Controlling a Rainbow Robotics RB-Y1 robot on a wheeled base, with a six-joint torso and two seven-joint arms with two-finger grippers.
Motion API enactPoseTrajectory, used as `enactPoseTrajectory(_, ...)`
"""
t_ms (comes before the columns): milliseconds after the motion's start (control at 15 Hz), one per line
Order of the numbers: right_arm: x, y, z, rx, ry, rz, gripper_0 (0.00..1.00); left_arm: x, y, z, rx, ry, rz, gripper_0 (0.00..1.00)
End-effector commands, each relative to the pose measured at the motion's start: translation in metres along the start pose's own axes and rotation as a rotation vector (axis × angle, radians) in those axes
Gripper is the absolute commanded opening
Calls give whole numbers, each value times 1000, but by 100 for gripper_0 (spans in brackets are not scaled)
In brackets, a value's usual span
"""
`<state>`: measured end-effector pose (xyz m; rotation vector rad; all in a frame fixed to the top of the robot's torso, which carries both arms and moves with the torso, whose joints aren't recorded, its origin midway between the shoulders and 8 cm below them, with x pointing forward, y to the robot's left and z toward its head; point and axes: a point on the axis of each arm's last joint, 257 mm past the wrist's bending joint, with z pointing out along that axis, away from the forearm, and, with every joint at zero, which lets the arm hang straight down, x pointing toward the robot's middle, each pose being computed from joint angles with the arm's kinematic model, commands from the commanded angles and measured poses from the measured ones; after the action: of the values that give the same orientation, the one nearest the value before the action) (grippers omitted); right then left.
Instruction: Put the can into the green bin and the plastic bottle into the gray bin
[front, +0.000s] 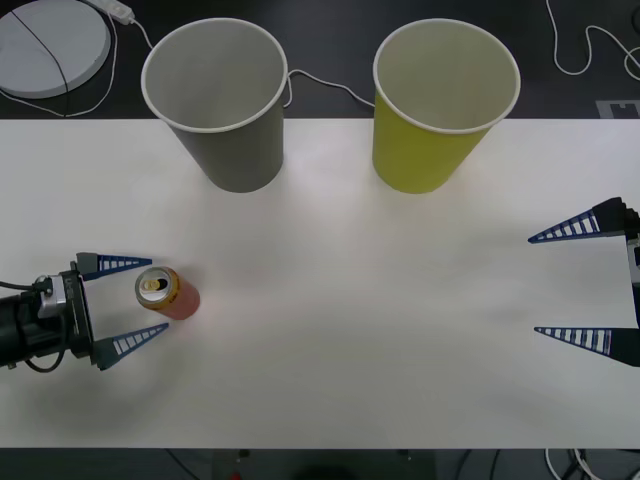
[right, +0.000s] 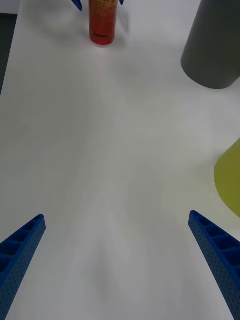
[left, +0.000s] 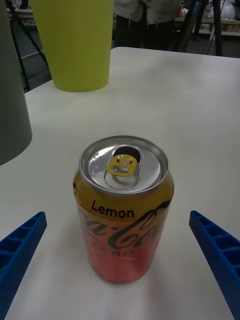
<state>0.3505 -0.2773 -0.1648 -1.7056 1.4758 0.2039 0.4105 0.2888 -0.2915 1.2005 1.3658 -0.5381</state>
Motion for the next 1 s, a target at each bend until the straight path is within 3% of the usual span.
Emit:
enactPoseTrajectory(67,0,0,0,0,0,0,100,2,-2,13,-4,-6,-5,100)
enactPoseTrajectory(800,0,0,0,0,0,0,100,-1,-8,42,-12,-40,-26,100)
enactPoseTrajectory(867,0,0,0,0,0,0,100,-1,-8,43,-11,-41,-25,85)
enactPoseTrajectory(933,0,0,0,0,0,0,100,-2,-8,44,-12,-43,-26,36)
enactPoseTrajectory(1000,0,0,0,0,0,0,100,-1,-8,44,-10,-42,-26,17)
